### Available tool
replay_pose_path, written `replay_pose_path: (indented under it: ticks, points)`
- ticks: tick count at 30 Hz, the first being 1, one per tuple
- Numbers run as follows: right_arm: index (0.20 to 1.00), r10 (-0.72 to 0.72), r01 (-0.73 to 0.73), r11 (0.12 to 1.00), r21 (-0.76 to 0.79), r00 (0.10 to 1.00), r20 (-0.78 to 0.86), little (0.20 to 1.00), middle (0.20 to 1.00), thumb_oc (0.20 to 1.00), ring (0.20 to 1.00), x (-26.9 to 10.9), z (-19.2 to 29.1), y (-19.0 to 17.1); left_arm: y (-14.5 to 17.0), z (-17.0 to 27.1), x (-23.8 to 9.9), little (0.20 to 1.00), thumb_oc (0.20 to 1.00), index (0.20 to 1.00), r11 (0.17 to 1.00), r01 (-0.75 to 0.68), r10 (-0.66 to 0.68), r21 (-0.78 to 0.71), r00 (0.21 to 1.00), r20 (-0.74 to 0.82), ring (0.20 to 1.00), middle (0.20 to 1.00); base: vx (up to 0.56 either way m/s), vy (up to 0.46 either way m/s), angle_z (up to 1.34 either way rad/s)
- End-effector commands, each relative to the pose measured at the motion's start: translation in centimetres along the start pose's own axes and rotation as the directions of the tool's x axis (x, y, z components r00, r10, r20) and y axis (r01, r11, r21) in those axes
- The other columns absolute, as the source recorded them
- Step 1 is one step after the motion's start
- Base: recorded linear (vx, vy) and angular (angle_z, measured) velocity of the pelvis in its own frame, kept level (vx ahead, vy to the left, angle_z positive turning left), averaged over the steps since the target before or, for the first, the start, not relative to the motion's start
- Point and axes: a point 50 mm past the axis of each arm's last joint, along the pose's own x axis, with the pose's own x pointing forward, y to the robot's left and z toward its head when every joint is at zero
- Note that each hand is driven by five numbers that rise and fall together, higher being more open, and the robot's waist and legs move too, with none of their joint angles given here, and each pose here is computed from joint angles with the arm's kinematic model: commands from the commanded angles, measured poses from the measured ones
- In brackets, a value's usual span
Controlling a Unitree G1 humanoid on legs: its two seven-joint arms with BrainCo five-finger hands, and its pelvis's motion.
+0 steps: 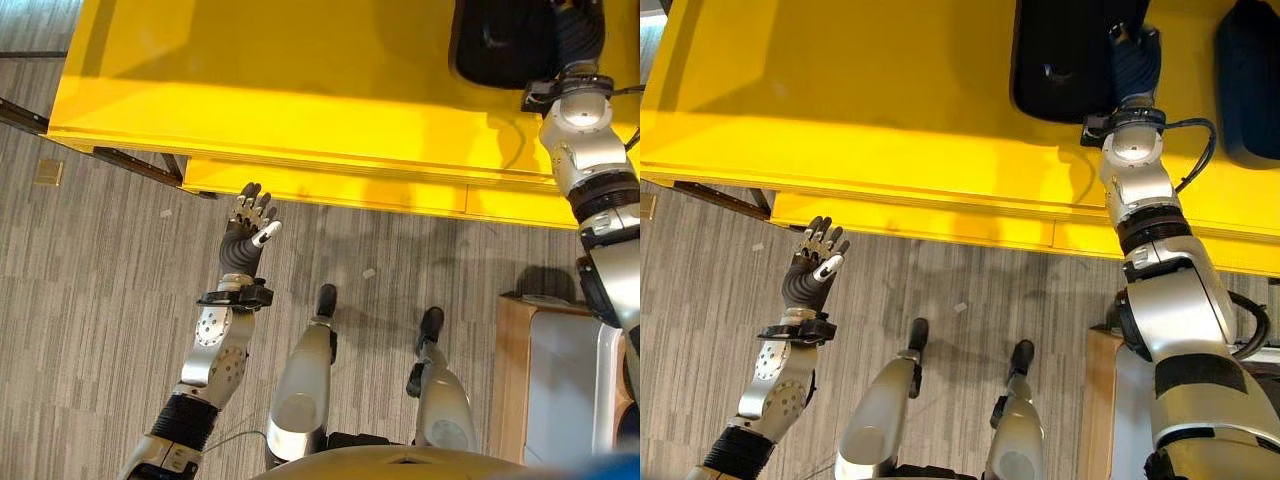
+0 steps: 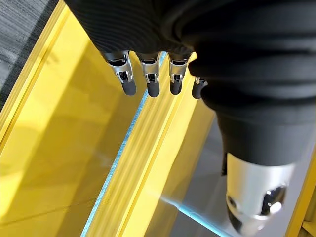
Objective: Move parts from the plastic box to the shelf.
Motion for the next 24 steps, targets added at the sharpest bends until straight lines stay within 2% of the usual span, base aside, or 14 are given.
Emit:
replay_pose_path:
  ticks: [1,6,19,24]
  points:
    - [0.2,-0.035,0.033,0.999,0.018,0.988,0.15,0.2,0.2,0.2,0.2,1.6,5.4,-1.2,-1.4,2.1,0.0,1.0,1.0,1.0,0.996,0.092,-0.091,-0.01,0.99,0.105,1.0,1.0,0.0,0.0,0.0]
    - [0.2,-0.057,0.064,0.996,-0.06,0.991,0.12,0.2,0.2,0.2,0.2,2.0,5.1,-2.2,-2.0,2.2,0.3,1.0,1.0,1.0,0.993,0.121,-0.12,-0.005,0.987,0.11,1.0,1.0,-0.01,-0.004,0.02]
    - [0.2,-0.061,0.07,0.992,-0.107,0.995,0.083,0.2,0.2,0.2,0.2,2.0,4.6,-1.7,-2.7,2.0,0.8,1.0,1.0,1.0,0.99,0.14,-0.139,-0.004,0.984,0.109,1.0,1.0,0.0,-0.001,0.01]
    - [0.2,-0.086,0.101,0.987,-0.125,0.989,0.12,0.2,0.2,0.2,0.2,2.5,6.3,-2.3,-3.2,2.2,1.0,1.0,1.0,1.0,0.988,0.155,-0.153,-0.011,0.981,0.117,1.0,1.0,0.0,0.003,0.04]
